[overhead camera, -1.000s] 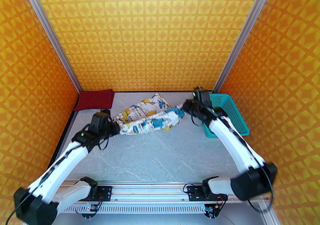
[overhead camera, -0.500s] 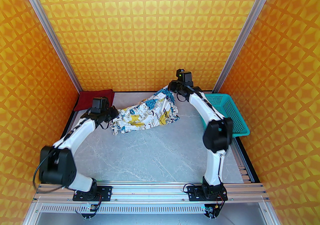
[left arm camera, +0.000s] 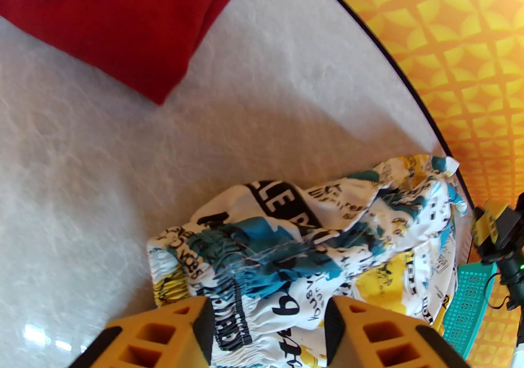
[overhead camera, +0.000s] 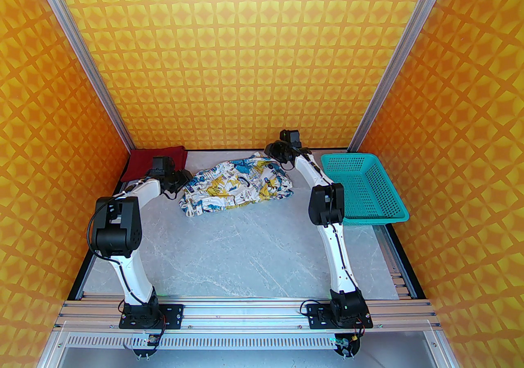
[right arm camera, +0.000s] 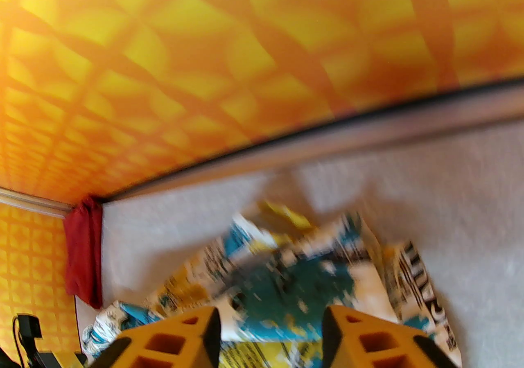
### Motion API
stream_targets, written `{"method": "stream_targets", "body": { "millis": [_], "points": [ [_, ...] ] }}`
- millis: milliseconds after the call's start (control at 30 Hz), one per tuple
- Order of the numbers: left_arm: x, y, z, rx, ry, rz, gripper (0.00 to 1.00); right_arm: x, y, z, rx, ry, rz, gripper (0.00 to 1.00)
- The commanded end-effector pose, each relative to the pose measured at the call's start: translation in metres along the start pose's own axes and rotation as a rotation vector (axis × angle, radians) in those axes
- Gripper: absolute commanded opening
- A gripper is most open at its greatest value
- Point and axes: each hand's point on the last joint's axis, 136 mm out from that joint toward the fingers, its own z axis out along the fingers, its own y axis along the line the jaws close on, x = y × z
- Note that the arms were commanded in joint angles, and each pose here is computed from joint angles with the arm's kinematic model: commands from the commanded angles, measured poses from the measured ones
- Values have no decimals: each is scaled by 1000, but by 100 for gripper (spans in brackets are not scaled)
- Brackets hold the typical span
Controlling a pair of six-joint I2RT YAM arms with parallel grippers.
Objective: Fold and stack the mixed laundry pile
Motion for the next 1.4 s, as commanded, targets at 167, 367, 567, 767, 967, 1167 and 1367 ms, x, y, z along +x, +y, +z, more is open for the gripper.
{"method": "stream_targets", "body": {
  "millis": [167, 367, 567, 767, 967, 1167, 1367],
  "points": [
    [54, -86, -35, 136, 69, 257, 39, 28, 21, -78, 47, 43, -61, 46],
    [88, -88, 15, 152, 193, 295, 25, 88, 0, -53, 104, 195, -61, 41],
    [114, -53, 38, 81, 282, 278, 20, 125, -36, -40, 215, 330, -29, 37],
    [150, -16, 18, 19, 357, 269, 20, 162, -62, -79, 340, 385, 24, 36],
    [195, 17, -36, -25, 428, 263, 17, 227, -80, -144, 407, 459, 75, 35],
    [220, 31, -87, -27, 434, 271, 20, 293, -87, -208, 442, 536, 61, 35],
    [193, -31, -107, 100, 346, 353, 22, 243, -53, -232, 395, 395, -14, 39]
  ]
}}
